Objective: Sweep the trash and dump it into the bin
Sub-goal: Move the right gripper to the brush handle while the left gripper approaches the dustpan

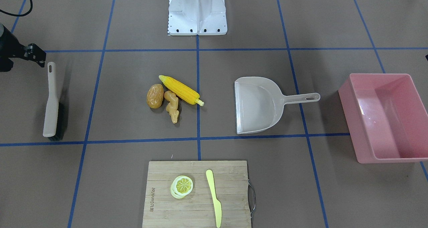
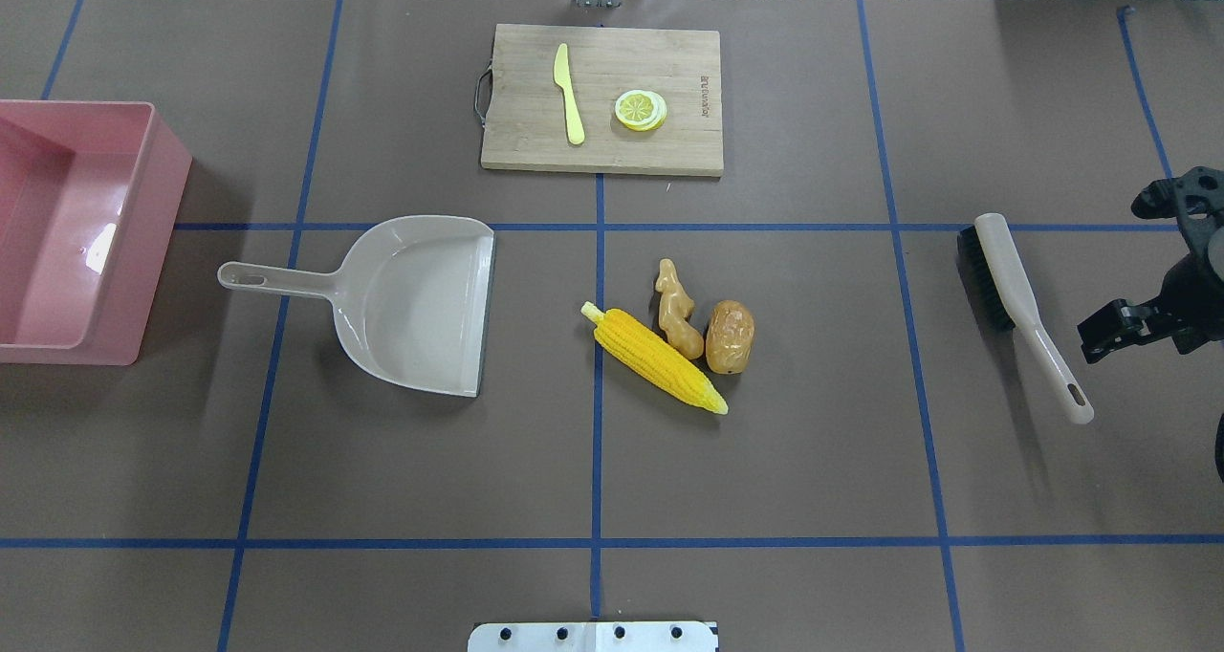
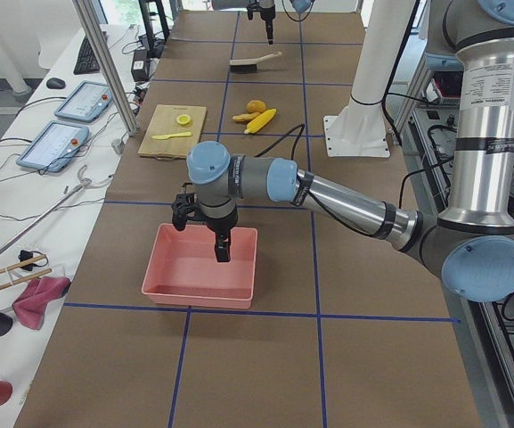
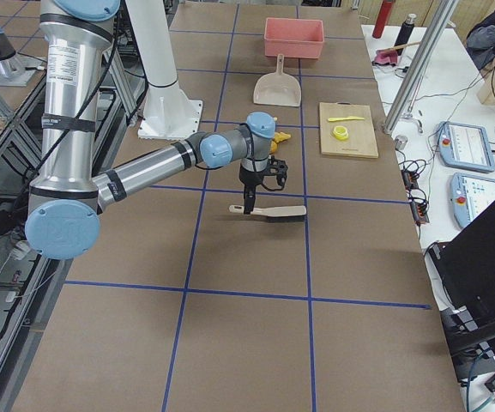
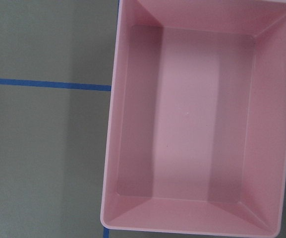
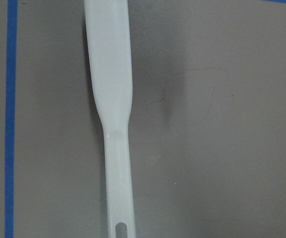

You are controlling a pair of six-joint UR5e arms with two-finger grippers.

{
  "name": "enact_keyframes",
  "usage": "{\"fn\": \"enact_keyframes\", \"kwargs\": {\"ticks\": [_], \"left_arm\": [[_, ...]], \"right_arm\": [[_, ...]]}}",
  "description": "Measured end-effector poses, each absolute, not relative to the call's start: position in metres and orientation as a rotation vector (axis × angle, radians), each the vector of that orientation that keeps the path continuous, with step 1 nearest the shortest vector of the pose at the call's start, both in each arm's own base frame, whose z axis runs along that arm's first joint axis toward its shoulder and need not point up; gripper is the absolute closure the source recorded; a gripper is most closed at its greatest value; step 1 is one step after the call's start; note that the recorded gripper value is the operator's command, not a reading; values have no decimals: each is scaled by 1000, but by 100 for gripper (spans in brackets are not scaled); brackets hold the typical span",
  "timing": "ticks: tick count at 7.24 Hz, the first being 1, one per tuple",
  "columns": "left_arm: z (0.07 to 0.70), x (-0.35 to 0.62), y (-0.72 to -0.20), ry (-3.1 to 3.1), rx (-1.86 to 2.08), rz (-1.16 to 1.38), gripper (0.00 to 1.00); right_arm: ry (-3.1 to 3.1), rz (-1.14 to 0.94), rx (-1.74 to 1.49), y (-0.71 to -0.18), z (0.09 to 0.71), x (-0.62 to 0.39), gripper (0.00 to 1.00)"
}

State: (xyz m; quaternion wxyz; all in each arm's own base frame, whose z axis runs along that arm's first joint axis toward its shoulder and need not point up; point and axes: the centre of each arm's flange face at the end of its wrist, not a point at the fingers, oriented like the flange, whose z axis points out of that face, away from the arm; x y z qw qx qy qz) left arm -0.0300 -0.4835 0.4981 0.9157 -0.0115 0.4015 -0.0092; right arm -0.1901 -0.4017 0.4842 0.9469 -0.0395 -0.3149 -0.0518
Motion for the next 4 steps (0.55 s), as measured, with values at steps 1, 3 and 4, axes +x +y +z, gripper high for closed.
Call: {"fn": "enact_keyframes", "kwargs": {"ticks": [1, 3, 4], "left_arm": [[468, -22, -496, 815, -20, 5, 2], [412, -7, -502, 782, 28, 119, 2], [397, -8, -499, 768, 70, 195, 2]], "right_arm": [[-632, -115, -82, -407, 492, -202, 0], [-642, -113, -83, -419, 494, -217, 0], [-652, -104, -100, -425, 496, -223, 0]]}}
